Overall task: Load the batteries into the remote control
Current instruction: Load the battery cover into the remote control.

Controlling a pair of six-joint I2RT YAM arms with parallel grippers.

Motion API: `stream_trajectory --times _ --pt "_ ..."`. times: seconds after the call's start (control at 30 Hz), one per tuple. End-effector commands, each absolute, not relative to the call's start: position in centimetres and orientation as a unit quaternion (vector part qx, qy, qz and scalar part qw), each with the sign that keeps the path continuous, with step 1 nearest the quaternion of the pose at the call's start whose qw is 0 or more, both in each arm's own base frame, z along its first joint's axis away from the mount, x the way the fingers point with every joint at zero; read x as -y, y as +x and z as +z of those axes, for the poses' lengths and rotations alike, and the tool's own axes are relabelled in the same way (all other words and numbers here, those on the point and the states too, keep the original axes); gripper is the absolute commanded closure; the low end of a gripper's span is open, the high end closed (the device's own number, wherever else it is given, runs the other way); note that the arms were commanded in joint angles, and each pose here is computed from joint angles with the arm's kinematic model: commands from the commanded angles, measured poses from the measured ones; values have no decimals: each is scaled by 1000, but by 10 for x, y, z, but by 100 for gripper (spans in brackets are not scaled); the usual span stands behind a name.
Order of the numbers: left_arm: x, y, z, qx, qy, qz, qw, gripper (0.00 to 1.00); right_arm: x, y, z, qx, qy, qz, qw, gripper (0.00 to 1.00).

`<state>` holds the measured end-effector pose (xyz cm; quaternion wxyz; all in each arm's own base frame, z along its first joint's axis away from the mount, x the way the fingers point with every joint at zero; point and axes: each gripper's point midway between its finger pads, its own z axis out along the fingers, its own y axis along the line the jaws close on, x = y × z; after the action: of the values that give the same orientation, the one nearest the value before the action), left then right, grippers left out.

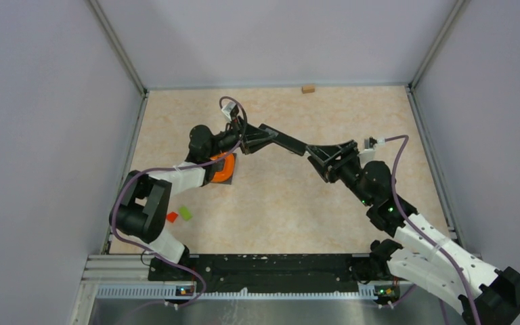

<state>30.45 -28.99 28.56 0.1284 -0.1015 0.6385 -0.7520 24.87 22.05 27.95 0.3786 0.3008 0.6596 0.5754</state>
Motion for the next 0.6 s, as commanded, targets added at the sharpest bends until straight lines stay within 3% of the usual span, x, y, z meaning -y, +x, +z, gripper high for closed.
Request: stream_trajectory --times 0.0,0.1,0.3,0.57 --pt "290 301 292 -632 -79 -757 144 100 -216 249 289 -651 296 575 397 43" --pt "291 300 291 -634 -76 -756 144 100 -219 250 289 -656 285 571 403 42" --pt "291 297 291 -637 -69 -755 144 100 -230 255 281 -687 250 550 403 30" --pt "290 293 295 -636 -56 -755 150 100 -247 261 284 -695 211 555 405 29"
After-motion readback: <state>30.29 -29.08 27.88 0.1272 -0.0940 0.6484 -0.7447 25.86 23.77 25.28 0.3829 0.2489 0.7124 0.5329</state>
